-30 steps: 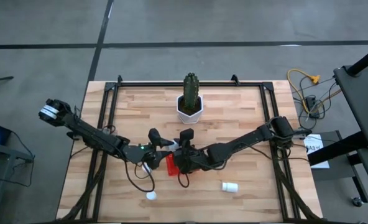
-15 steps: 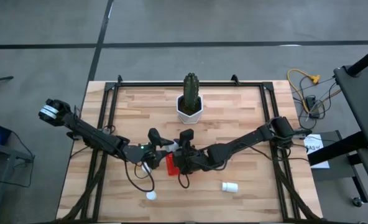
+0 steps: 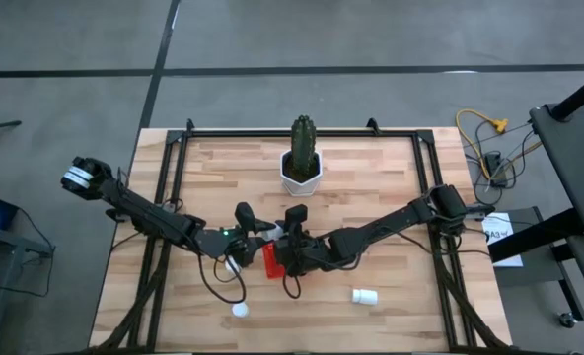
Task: Pick and place pill bottles into a basket
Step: Put the white pill bottle into the red bin
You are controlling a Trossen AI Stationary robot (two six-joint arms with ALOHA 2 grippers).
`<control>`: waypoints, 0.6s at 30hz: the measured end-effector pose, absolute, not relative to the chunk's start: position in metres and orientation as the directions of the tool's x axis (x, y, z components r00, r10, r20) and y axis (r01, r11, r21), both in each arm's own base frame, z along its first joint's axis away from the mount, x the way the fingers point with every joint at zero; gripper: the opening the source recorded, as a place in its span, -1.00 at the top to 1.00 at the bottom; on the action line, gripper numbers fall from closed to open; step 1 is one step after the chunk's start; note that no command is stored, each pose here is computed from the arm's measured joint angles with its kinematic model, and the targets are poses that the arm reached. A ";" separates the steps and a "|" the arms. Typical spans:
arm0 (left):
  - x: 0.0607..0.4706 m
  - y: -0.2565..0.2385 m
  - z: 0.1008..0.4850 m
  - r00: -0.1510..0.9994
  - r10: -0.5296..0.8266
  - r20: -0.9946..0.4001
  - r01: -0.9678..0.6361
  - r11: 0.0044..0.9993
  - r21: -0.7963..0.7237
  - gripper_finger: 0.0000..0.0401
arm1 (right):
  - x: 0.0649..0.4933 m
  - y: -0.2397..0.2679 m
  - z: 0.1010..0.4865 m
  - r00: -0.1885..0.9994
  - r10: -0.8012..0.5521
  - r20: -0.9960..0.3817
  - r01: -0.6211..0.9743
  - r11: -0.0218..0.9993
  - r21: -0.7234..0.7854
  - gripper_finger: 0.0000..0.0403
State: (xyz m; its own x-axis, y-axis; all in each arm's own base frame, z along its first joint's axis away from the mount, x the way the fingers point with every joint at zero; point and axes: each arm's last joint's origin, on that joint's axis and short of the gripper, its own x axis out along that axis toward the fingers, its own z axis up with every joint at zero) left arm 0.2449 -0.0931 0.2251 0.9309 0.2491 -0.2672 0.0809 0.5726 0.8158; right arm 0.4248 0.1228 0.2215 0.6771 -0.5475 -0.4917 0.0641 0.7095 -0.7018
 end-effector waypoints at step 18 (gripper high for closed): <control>0.245 -0.093 0.225 0.930 0.251 -0.267 0.082 0.568 0.819 0.18 | 0.425 0.123 0.221 0.676 -0.548 -0.492 0.064 0.709 -0.702 0.31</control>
State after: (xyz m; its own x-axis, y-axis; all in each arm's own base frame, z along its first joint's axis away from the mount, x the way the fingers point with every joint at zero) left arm 0.2448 -0.0930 0.2249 0.9305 0.2505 -0.2674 0.0822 0.5683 0.8187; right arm 0.4247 0.1228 0.2214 0.6765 -0.5481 -0.4919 0.0640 0.7092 -0.7021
